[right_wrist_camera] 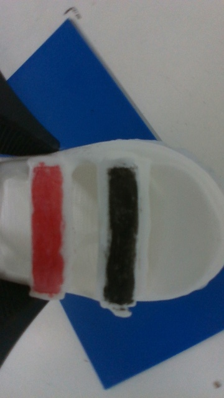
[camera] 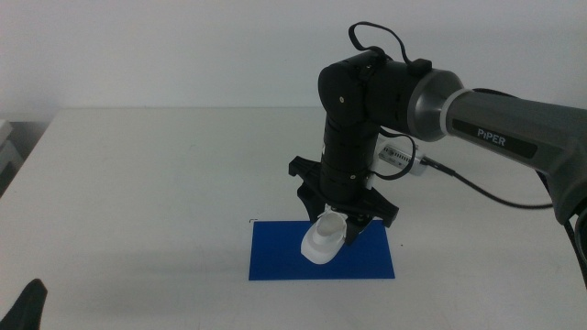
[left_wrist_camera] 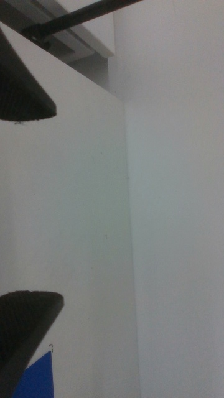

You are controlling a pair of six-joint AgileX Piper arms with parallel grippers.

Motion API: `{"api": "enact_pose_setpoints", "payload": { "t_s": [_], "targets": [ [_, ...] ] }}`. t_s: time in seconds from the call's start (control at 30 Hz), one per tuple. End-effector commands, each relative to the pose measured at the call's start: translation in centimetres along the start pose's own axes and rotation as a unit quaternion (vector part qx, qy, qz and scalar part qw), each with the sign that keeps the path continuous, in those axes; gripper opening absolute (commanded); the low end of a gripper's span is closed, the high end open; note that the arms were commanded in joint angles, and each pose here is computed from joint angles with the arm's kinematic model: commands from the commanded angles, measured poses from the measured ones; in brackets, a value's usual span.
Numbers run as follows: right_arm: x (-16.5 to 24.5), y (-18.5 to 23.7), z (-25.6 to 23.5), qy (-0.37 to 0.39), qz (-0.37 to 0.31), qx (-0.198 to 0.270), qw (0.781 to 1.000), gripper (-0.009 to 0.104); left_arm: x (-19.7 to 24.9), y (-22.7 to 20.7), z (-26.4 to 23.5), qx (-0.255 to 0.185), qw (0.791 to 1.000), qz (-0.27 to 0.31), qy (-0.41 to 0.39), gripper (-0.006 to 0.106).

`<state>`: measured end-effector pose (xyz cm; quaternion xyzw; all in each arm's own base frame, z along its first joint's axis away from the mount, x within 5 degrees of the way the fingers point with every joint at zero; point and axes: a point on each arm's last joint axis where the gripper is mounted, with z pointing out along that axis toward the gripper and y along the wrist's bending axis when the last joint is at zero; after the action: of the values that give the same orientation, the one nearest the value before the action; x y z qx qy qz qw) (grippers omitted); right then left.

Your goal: Use one arm to grab the shoe from the table and place it on the mat.

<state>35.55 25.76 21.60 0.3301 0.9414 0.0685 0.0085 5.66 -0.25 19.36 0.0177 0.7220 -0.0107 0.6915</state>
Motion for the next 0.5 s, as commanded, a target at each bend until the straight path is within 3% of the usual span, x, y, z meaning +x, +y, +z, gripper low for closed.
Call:
{"api": "enact_pose_setpoints", "payload": {
  "t_s": [0.0,0.13,0.27,0.47],
  "targets": [
    [0.32,-0.52,-3.45,-0.008,-0.047,-0.004,0.999,-0.004,-0.58,0.03,-0.1,0.0,0.999,-0.007,-0.044,0.094],
    [0.35,-0.51,-3.45,-0.006,-0.146,-0.004,0.989,-0.004,-0.58,0.03,-0.1,0.0,0.999,-0.007,-0.044,0.094],
    [0.34,-0.51,-3.45,-0.007,-0.272,-0.003,0.962,-0.004,-0.58,0.03,-0.1,0.0,0.999,-0.007,-0.044,0.094],
    [0.04,-0.53,-3.45,-0.022,-0.504,0.008,0.863,-0.004,-0.58,0.03,-0.1,0.0,0.999,-0.007,-0.044,0.094]
  ]
}}
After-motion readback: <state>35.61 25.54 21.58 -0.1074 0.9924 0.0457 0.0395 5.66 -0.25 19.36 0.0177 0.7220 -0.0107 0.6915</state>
